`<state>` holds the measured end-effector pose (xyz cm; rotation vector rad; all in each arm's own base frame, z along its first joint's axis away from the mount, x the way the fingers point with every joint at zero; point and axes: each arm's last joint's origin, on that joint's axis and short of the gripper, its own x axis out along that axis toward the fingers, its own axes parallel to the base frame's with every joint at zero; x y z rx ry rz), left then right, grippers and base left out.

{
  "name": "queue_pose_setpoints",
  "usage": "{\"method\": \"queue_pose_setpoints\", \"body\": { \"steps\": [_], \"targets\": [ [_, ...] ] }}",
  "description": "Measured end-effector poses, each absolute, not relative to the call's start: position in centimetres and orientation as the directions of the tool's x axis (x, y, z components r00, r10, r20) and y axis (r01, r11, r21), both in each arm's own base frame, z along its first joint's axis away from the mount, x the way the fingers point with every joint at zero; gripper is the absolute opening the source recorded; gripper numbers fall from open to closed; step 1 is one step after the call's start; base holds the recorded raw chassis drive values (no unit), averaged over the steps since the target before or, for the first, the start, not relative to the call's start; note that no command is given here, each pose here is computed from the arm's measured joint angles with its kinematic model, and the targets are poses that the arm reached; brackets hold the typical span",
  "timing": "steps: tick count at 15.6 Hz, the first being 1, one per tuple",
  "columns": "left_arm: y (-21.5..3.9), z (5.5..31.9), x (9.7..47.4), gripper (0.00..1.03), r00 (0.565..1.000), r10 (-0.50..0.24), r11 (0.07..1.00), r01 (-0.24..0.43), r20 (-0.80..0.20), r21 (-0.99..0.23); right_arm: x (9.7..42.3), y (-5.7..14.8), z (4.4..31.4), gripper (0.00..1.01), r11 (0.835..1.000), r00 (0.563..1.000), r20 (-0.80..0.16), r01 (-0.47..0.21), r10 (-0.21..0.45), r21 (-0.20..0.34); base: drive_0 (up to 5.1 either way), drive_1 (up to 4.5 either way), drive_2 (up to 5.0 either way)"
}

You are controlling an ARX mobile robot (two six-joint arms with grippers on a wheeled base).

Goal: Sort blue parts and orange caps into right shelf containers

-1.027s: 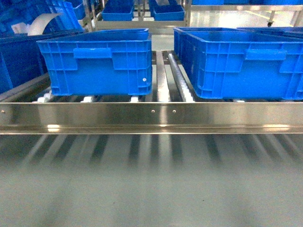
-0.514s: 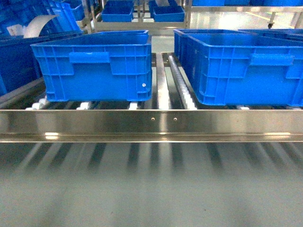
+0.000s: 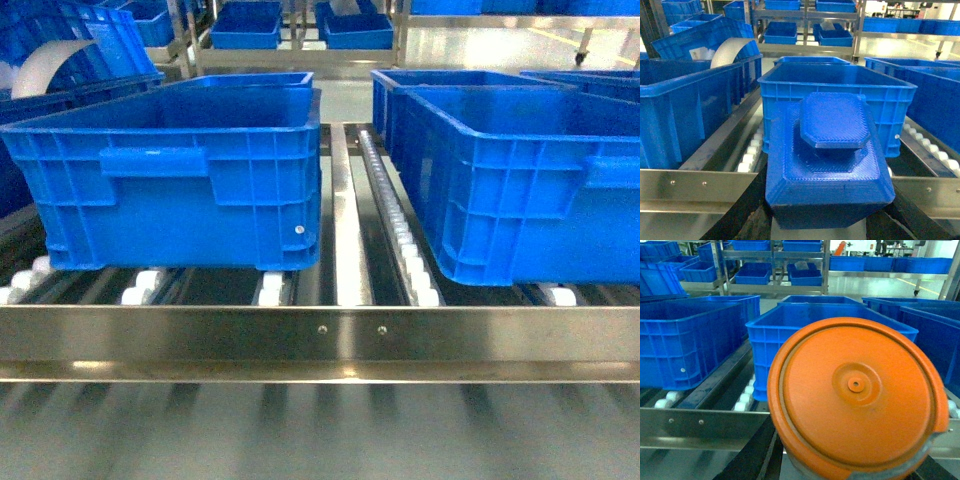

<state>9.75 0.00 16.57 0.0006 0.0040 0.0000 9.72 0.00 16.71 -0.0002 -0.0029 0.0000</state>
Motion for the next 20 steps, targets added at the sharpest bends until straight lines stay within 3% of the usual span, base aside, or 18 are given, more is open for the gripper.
{"method": "queue_pose_setpoints", "body": {
  "steps": [12,20],
  "targets": [
    [-0.01,16.51,9.75,0.42,1.0,0.0,1.0,0.0,-0.01,0.001,9.72,0.0,16.66,0.42,1.0,1.0,-0.002,0.0,0.0,0.0,-0.1,4.01,-4.2],
    [0.0,16.57,9.75,0.42,1.0,0.0,1.0,0.0,-0.005,0.001,9.72,0.0,16.71,0.42,1.0,1.0,0.002,0.0,0.0,0.0,0.0,0.0,0.0]
  ]
}}
